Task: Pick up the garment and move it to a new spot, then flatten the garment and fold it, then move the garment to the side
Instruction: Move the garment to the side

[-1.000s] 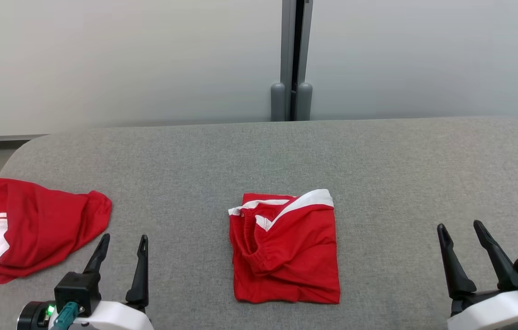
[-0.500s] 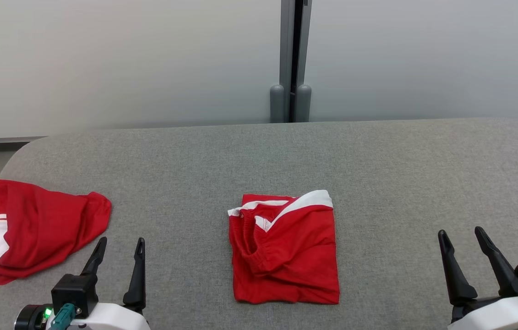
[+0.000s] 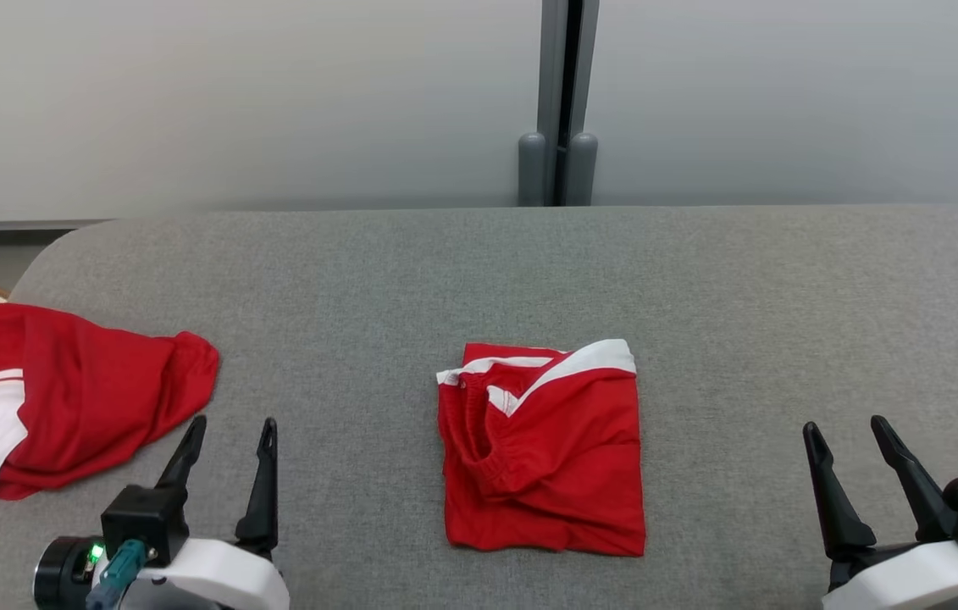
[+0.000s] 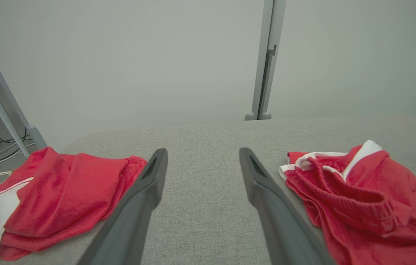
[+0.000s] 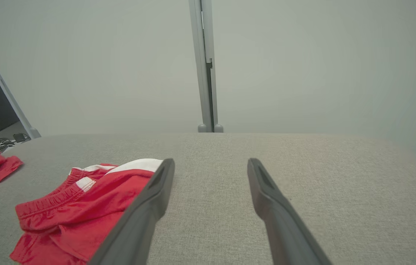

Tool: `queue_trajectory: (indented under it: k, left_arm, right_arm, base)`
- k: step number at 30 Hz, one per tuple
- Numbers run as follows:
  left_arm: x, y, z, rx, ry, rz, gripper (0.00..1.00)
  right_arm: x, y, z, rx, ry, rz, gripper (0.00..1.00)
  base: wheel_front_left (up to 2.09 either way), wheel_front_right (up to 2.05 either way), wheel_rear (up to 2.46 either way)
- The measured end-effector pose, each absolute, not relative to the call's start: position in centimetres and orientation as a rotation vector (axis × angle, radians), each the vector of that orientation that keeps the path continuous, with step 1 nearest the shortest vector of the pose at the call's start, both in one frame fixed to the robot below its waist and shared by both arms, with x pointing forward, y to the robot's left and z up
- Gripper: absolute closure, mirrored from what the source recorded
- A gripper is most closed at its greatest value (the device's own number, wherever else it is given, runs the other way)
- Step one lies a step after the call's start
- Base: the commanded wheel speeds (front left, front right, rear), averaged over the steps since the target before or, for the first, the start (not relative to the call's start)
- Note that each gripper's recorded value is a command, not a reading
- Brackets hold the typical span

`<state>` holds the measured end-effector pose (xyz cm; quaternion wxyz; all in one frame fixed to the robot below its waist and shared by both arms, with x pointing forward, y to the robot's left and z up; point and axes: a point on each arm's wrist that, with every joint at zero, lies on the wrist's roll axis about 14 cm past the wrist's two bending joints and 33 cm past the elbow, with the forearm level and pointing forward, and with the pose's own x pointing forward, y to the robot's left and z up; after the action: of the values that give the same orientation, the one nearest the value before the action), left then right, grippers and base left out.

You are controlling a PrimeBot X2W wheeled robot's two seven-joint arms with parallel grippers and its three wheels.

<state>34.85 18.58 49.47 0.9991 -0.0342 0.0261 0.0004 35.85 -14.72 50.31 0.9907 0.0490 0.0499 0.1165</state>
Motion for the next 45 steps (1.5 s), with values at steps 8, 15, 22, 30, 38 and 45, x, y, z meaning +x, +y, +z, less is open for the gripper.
queue_trajectory:
  k: [8,15,22,30,38,45]
  left_arm:
    - [37.9,19.0,50.9,-0.087,-0.006,0.013,0.0]
    - [39.5,20.1,50.6,-0.102,-0.019,0.053,0.0]
    - [40.1,21.7,49.7,-0.101,-0.003,0.101,0.0]
    - [40.9,21.1,49.5,-0.086,-0.007,0.076,0.0]
    - [42.9,17.6,49.9,-0.078,-0.036,-0.04,0.0]
    - [45.8,12.1,50.5,-0.082,-0.071,-0.214,0.0]
  right_arm:
    - [38.9,-10.3,47.1,0.126,0.209,0.342,0.0]
    - [39.9,-5.8,41.0,0.18,0.395,0.432,0.0]
    - [40.2,-3.5,37.0,0.213,0.523,0.468,0.52]
    - [40.3,-3.1,36.6,0.21,0.533,0.488,1.0]
    - [40.5,-6.8,36.9,0.156,0.502,0.431,1.0]
    - [40.6,-12.7,37.1,0.106,0.486,0.305,1.0]
  base:
    - [0.0,0.0,0.0]
    - [0.0,0.0,0.0]
    - [0.0,0.0,0.0]
    - [0.0,0.0,0.0]
    - [0.0,0.0,0.0]
    - [0.0,0.0,0.0]
